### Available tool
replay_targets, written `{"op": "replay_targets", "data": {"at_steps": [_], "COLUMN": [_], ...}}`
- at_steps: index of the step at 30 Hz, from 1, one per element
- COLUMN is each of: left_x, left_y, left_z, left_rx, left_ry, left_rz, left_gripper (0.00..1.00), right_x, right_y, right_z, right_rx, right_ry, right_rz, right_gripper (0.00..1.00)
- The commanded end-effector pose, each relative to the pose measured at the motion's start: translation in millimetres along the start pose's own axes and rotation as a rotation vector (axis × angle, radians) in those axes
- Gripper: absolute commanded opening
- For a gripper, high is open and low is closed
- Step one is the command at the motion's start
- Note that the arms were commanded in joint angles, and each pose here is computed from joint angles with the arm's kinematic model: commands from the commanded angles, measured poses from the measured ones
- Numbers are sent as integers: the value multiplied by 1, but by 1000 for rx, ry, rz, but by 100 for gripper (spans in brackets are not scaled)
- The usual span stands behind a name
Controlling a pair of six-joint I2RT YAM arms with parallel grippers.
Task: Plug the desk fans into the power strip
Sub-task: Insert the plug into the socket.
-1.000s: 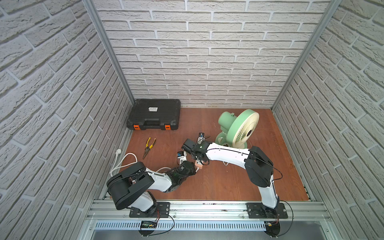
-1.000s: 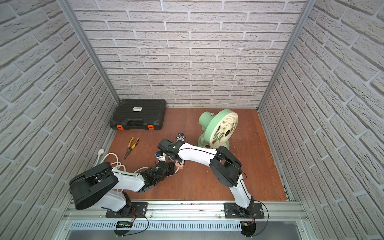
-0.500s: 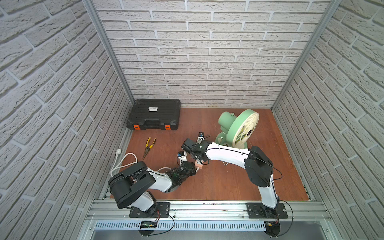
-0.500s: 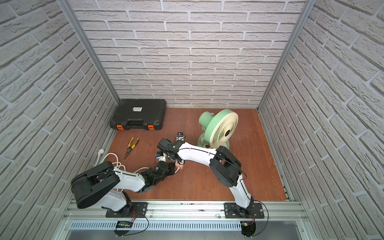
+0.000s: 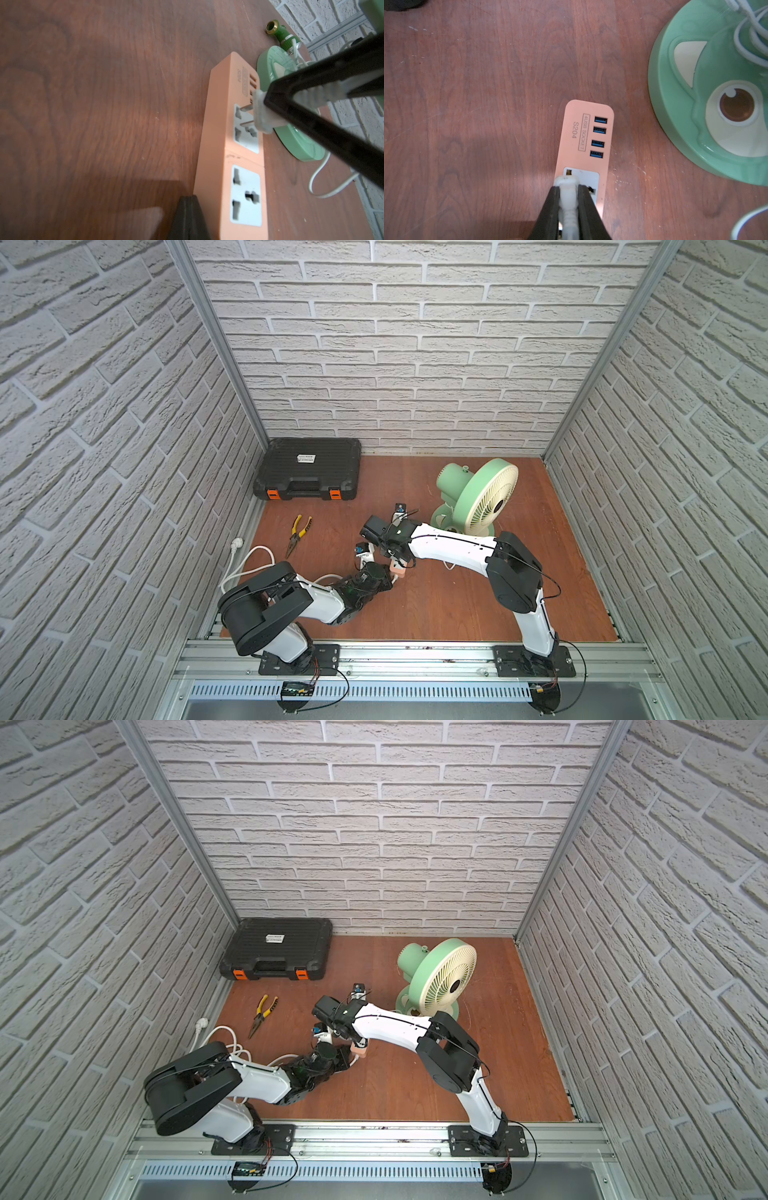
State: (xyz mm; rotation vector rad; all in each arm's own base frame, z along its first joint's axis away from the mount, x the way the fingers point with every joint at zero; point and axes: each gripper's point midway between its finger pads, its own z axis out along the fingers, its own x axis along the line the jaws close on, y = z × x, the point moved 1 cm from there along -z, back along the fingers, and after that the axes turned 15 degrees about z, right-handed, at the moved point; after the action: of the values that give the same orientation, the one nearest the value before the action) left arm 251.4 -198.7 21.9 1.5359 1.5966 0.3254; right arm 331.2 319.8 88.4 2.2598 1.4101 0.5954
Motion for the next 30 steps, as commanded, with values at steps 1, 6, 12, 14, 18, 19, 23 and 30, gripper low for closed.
{"op": "replay_targets", "data": {"at_steps": [1, 6, 12, 14, 18, 19, 23, 30], "left_x": [-2, -5, -5, -5, -6, -7, -7, -6], "left_y": [3, 4, 3, 3, 3, 3, 2, 2], "left_z": [-1, 0, 0, 0, 1, 1, 2, 0], "left_rx": [-17, -17, -16, -16, -14, -13, -11, -15], "left_ry": [-21, -33, -34, -36, -41, -43, -45, -43], "left_rz": [7, 9, 11, 13, 15, 16, 15, 16], "left_gripper": [0, 0, 0, 0, 0, 0, 0, 0], "right_x": [-1, -2, -2, -2, 0, 1, 3, 3], "right_y": [5, 8, 8, 8, 6, 7, 7, 6], "right_z": [-2, -6, -5, -4, -3, -3, -3, -1], "right_rx": [-22, -29, -32, -34, -27, -27, -28, -26], "right_ry": [-12, -7, -21, -24, -17, -16, -10, -14], "right_rz": [15, 22, 19, 23, 23, 24, 24, 15], "right_gripper": [3, 3, 3, 3, 3, 3, 3, 3]}}
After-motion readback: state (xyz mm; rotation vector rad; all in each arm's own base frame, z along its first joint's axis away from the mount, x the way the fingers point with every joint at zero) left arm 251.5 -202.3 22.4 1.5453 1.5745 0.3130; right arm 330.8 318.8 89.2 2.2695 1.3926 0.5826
